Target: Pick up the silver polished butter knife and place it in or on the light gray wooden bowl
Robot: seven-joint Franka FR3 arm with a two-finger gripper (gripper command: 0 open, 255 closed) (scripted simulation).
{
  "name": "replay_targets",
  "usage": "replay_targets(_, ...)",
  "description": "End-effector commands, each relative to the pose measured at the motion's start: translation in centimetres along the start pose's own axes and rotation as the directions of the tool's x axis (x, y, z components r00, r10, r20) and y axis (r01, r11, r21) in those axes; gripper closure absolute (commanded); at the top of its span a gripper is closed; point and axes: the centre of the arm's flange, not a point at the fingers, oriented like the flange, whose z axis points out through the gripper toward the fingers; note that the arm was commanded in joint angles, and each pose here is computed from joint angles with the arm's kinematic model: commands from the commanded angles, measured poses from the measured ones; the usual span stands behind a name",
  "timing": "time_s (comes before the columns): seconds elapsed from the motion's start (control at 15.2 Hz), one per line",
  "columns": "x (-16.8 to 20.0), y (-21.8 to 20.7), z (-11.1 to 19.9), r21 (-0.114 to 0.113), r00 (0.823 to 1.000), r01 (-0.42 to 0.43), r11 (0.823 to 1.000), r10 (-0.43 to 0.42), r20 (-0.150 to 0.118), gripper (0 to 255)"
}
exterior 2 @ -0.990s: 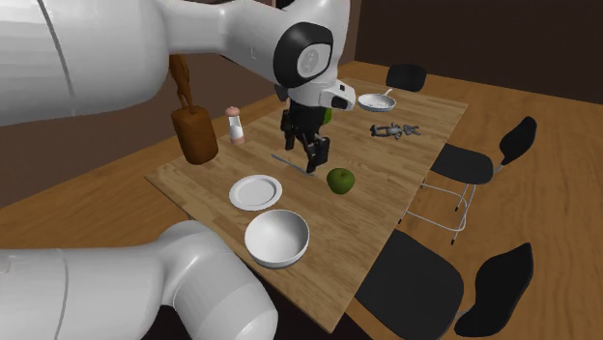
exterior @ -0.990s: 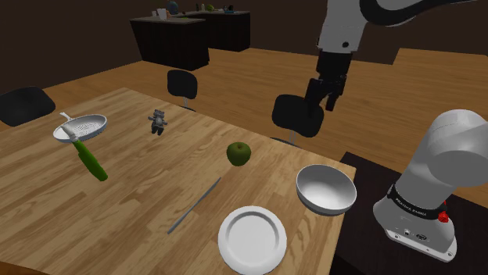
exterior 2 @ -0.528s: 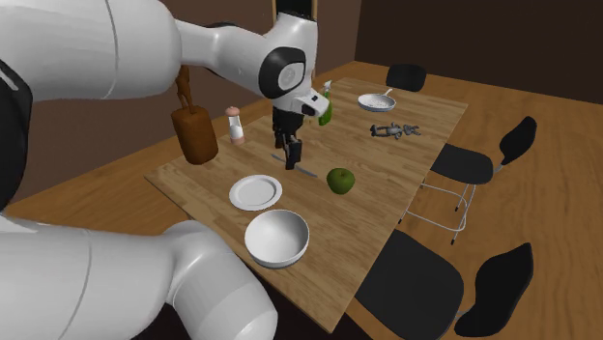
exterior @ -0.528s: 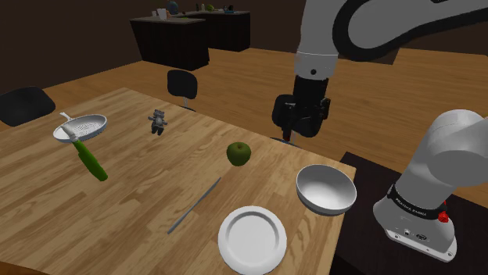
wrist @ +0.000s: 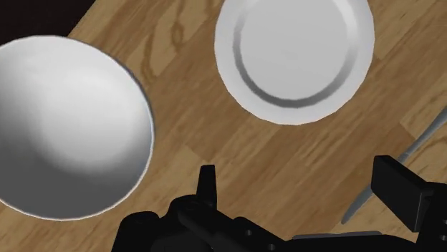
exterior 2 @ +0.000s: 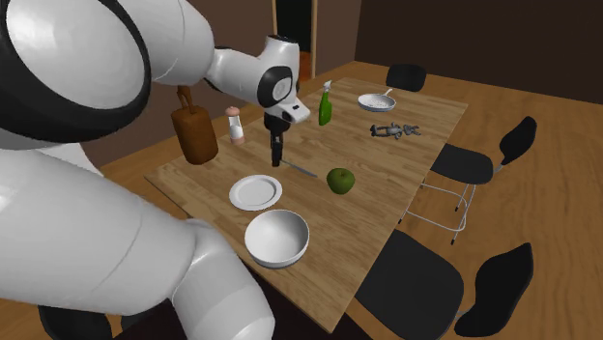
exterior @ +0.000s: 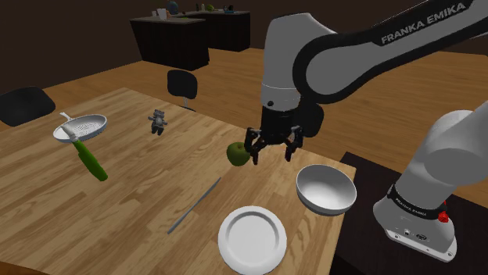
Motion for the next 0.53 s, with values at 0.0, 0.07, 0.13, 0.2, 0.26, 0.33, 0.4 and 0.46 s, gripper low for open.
replay_targets(0.0, -0.1, -2.5, 1.6, 0.001, 0.997, -0.072, 0.997, 0.072, 0.002, 0)
replay_targets(0.07, -0.1, -3.6, 2.3, 0.001, 0.995, -0.104, 0.995, 0.104, 0.002, 0)
replay_targets(0.13, -0.1, -4.7, 3.1, 0.000, 0.991, -0.137, 0.991, 0.137, 0.003, 0)
replay_targets(0.2, 0.0, -5.8, 3.8, -0.001, 0.985, -0.170, 0.985, 0.170, 0.003, 0)
replay_targets(0.26, 0.1, -6.9, 4.6, -0.002, 0.979, -0.202, 0.979, 0.202, 0.003, 0)
replay_targets(0.33, 0.3, -8.0, 5.4, -0.003, 0.972, -0.234, 0.972, 0.234, 0.002, 0)
replay_targets(0.4, 0.5, -9.1, 6.1, -0.004, 0.964, -0.266, 0.964, 0.266, 0.002, 0)
replay_targets(0.46, 0.7, -10.1, 6.9, -0.005, 0.955, -0.298, 0.955, 0.298, 0.002, 0)
